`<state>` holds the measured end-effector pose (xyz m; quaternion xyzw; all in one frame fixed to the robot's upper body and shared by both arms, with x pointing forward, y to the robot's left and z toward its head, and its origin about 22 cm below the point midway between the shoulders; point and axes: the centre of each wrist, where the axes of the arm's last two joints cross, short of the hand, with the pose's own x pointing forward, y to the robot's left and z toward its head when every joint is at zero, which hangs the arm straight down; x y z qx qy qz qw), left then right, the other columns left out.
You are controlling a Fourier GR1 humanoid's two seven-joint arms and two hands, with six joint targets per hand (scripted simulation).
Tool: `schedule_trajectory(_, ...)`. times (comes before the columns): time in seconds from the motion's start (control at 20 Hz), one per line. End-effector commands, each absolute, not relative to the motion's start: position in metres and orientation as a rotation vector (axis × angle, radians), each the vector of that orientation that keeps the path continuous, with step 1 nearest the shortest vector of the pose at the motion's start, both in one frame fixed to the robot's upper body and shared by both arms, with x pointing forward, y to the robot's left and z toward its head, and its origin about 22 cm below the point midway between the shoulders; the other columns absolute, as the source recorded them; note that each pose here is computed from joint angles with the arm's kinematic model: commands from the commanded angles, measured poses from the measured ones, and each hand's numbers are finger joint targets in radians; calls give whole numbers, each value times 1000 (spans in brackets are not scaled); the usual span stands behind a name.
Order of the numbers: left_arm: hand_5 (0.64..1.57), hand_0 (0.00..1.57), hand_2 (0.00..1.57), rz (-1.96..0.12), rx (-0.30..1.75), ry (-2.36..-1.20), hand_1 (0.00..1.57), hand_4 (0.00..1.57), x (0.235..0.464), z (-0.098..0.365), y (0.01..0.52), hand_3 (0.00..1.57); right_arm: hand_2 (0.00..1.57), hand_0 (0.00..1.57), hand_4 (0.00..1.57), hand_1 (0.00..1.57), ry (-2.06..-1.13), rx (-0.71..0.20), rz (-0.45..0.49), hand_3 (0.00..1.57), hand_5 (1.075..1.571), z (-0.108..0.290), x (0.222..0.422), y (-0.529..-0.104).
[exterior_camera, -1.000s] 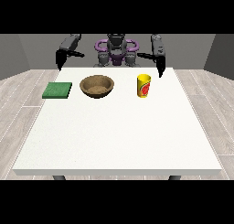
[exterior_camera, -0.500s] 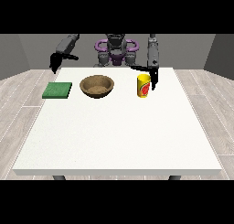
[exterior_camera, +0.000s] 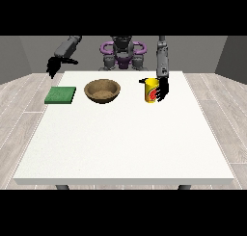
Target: Pick the cup and pour the ball into the bowl, then pick the bowl and place it on the pad
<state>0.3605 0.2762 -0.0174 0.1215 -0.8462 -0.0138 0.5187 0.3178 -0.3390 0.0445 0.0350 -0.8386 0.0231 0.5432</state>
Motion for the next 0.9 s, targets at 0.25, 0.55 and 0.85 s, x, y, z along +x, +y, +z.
schedule_trajectory(0.25, 1509, 1331, 1571, -151, 692, -2028, 1331, 864, 368, -19, 286, 1571, 0, 0, 0, 0, -2107, 101, 95, 0, 1557, 78, 323, -369)
schedule_trajectory(0.55, 1525, 1356, 1571, -307, 715, -1986, 1356, 950, 367, -26, 237, 1571, 0, 0, 0, 0, -1956, 33, 29, 0, 1555, 49, 316, -402)
schedule_trajectory(0.85, 1536, 1381, 1571, -505, 797, -1901, 1381, 1033, 385, 8, 208, 1571, 0, 0, 0, 0, -1788, -23, -50, 0, 1560, 17, 300, -428)
